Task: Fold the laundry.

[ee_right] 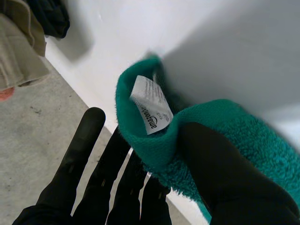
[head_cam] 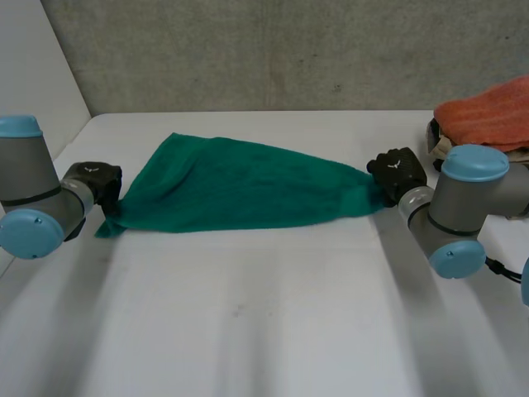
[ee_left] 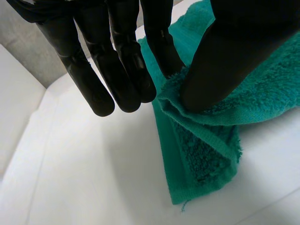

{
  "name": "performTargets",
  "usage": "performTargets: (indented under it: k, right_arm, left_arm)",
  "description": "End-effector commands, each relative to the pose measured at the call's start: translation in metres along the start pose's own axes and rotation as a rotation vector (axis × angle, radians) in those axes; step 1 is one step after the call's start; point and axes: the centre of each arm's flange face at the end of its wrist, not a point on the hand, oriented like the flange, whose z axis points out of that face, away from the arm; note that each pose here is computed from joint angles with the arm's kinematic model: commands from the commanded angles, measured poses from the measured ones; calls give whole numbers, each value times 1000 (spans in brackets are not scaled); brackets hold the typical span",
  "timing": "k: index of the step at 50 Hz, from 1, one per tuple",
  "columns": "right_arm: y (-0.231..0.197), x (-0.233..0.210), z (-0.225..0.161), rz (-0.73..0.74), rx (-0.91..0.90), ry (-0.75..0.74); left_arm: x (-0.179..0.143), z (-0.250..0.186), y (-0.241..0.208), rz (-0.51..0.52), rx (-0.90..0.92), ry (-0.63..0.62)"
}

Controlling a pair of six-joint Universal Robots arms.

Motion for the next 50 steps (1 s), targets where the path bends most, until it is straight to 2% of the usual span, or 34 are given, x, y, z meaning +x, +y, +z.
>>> performTargets:
  k: [1, 10, 15, 20, 28, 32, 37, 44, 50]
  right_arm:
    - [-32, 26, -24, 50, 17, 14]
    - [-110, 89, -66, 49, 162, 91]
    - [-133, 101, -69, 75, 225, 110]
    - [-142, 97, -55, 73, 266, 111]
    - [-97, 51, -1, 64, 197, 74]
    - [-75, 34, 26, 38, 211, 126]
    - [-59, 15, 54, 36, 310, 250]
    - [-69, 5, 63, 51, 438, 334]
    - [-93, 13, 38, 55, 346, 289]
  left_arm:
    - [-16, -45, -35, 28, 14, -43]
    - [-36, -140, -93, -58, 186, -15]
    - [-33, -166, -105, -78, 259, 28]
    - [-23, -166, -100, -78, 245, 71]
    - [2, -134, -69, -78, 108, 127]
    - [10, -120, -56, -75, 48, 126]
    - [14, -105, -49, -73, 7, 92]
    - [21, -103, -49, -64, -13, 84]
    - [24, -107, -58, -64, 15, 86]
